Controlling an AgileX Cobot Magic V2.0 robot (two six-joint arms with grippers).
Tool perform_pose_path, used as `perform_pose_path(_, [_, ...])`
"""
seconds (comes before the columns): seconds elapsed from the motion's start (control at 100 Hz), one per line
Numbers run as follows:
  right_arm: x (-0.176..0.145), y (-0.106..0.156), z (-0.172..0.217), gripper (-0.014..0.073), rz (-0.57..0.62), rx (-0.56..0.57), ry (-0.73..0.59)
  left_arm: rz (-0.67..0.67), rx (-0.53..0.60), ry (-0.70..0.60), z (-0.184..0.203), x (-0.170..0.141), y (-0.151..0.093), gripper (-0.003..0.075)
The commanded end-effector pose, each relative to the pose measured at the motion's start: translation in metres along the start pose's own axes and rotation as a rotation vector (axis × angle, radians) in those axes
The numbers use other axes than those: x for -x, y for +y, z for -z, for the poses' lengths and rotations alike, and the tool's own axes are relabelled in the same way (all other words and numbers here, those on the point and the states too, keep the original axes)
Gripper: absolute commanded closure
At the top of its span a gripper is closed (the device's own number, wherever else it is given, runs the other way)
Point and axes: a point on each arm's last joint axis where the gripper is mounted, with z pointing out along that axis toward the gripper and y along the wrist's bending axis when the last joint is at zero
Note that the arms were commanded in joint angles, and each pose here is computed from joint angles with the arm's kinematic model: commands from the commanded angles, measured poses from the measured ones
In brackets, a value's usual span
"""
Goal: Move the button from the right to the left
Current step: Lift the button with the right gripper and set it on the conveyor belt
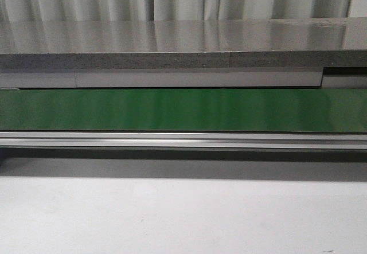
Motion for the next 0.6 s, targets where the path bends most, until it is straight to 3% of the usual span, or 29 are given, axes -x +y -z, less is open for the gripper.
perform_pose_path(0.0, [0.004, 0.004, 0.02, 0.023, 0.012, 0.004, -0.072, 0.02, 0.001, -0.067, 0.001, -0.006, 0.0, 0.0741])
perform_pose_path(0.07, [0.005, 0.004, 0.02, 0.011, 0.011, 0.003, -0.08, 0.02, 0.001, -0.067, 0.001, -0.006, 0.0, 0.0741])
perform_pose_path(0.17, [0.005, 0.004, 0.02, 0.0018, 0.01, 0.003, -0.088, 0.02, 0.001, -0.067, 0.001, -0.006, 0.0, 0.0741])
perform_pose_path(0.33, [0.004, 0.008, 0.027, 0.0013, 0.024, 0.009, -0.102, 0.02, 0.001, -0.067, 0.001, -0.006, 0.0, 0.0741])
perform_pose_path(0.5, [-0.003, 0.026, 0.05, 0.0018, 0.153, 0.005, -0.149, 0.02, 0.001, -0.067, 0.001, -0.006, 0.0, 0.0741])
perform_pose_path(0.59, [-0.01, 0.037, 0.062, 0.0087, 0.21, -0.007, -0.166, 0.02, 0.001, -0.067, 0.001, -0.006, 0.0, 0.0741])
